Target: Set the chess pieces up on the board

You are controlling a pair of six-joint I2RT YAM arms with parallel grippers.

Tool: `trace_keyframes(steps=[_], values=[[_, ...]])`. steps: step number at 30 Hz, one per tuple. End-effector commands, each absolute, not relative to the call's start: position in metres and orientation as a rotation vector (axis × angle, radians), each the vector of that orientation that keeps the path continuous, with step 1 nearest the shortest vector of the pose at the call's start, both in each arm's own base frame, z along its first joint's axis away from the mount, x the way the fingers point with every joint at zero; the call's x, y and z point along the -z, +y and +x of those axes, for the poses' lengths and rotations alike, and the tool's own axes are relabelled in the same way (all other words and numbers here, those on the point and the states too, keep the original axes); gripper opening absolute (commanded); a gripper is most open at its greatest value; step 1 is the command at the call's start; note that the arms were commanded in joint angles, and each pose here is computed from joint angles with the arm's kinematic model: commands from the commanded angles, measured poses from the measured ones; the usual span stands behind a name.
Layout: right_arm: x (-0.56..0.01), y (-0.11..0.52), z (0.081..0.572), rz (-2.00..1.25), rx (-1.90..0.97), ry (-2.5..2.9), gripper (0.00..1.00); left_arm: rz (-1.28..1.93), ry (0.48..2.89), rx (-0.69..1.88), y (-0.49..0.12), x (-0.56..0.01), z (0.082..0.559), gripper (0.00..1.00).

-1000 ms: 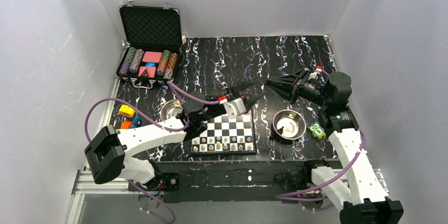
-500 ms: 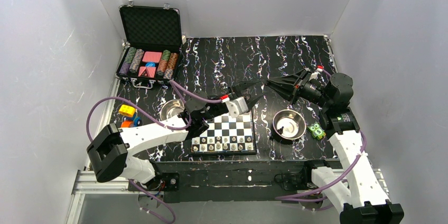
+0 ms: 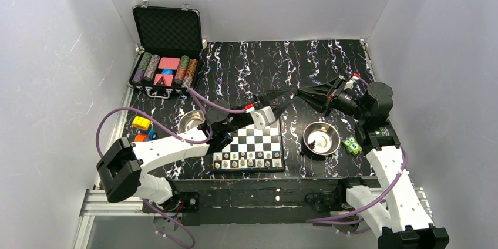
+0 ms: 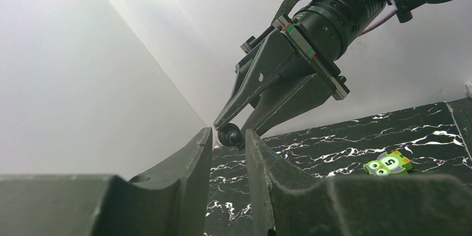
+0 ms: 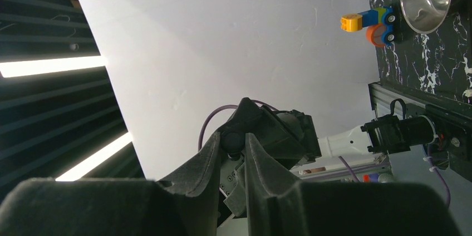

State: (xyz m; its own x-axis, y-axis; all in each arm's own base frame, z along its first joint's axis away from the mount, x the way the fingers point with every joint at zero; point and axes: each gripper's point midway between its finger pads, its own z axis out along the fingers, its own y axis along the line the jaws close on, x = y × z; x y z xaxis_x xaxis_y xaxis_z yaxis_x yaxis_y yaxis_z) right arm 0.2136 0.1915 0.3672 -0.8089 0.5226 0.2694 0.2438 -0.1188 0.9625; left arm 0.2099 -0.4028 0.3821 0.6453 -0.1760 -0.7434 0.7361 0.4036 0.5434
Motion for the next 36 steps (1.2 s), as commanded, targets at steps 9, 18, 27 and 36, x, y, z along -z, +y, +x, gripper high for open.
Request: trace_keyframes(steps=[9,18,27,36], values=[[-0.384,0.193,0.201,0.731,-2.069,1.898,0.01,0.982,0.634,0.62,-0.406,-0.392,0.212,0.25],[-0.378,0.194,0.2,0.737,-2.069,1.911,0.01,0.975,0.632,0.626,-0.406,-0.395,0.212,0.27],[-0.374,0.193,0.201,0.746,-2.063,1.911,0.01,0.989,0.601,0.649,-0.404,-0.401,0.203,0.31],[-0.372,0.194,0.203,0.755,-2.057,1.914,0.01,1.006,0.59,0.666,-0.403,-0.398,0.197,0.29]])
